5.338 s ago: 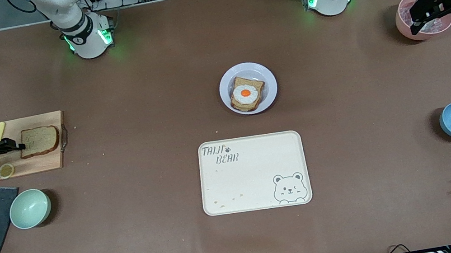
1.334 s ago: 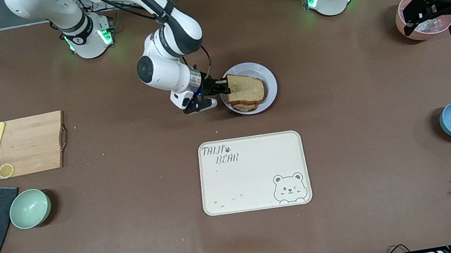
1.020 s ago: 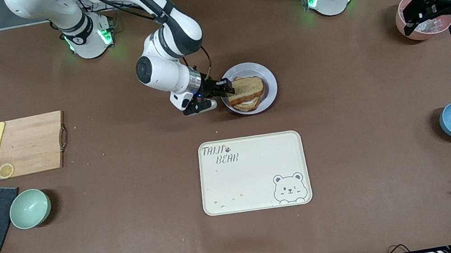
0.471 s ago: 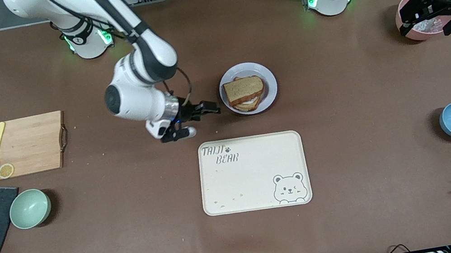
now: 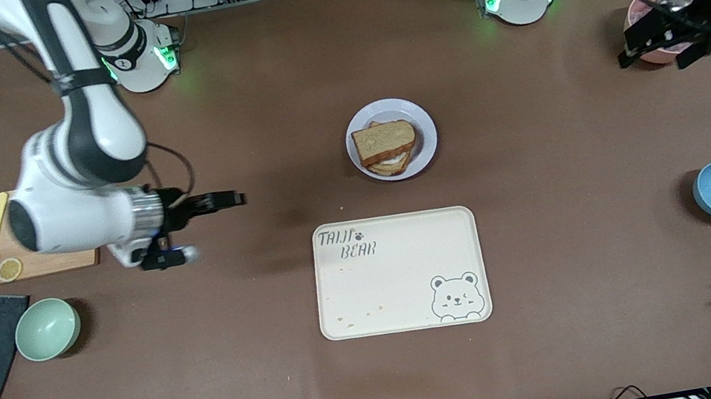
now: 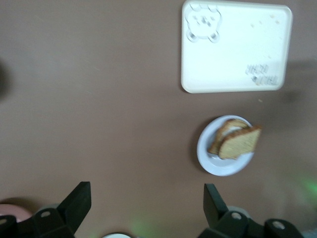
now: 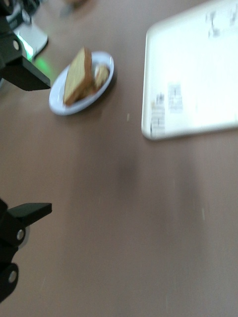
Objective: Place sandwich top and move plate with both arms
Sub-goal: 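Withdraw the right gripper while the left gripper reaches toward the plate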
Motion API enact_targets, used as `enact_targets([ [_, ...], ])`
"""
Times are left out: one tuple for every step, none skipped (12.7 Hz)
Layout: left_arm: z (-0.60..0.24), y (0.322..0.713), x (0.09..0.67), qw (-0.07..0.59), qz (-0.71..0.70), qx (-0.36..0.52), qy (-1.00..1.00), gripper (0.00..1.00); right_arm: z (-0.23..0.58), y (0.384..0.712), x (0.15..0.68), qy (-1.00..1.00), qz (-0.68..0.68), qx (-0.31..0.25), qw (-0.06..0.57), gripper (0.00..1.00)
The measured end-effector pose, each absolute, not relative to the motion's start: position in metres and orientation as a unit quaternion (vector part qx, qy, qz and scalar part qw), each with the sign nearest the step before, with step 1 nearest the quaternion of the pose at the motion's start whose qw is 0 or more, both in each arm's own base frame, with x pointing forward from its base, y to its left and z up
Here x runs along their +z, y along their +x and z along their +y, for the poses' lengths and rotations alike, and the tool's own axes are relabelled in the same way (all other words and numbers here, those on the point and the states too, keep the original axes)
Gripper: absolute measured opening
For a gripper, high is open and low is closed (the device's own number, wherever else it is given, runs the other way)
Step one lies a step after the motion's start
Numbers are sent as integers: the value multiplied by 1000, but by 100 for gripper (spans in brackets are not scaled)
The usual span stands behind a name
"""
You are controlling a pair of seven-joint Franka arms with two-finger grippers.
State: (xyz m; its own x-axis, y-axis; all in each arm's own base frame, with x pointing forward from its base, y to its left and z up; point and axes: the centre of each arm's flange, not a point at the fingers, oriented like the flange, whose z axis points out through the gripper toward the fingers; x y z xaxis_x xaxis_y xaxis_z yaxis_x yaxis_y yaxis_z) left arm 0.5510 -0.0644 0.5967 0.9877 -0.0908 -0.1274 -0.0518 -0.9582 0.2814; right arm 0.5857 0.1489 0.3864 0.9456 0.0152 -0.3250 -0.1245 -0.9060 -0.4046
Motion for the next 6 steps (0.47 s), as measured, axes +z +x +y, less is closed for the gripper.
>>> enact_targets([
  [-68,564,566,160,-34,-98,982,100,123,589,393,-966,34,165,197,100],
  [-71,576,535,172,-38,-121,977,100,99,593,396,-968,30,160,191,100],
  [-73,587,506,185,-51,-137,972,100,74,596,397,-970,14,152,189,100],
  [-75,596,481,203,-67,-149,966,100,49,599,396,-972,-1,144,184,100],
  [-76,602,460,221,-84,-158,959,100,24,601,397,-975,-11,137,177,100],
  [-75,607,442,241,-99,-164,951,100,1,603,401,-978,-22,129,164,100],
])
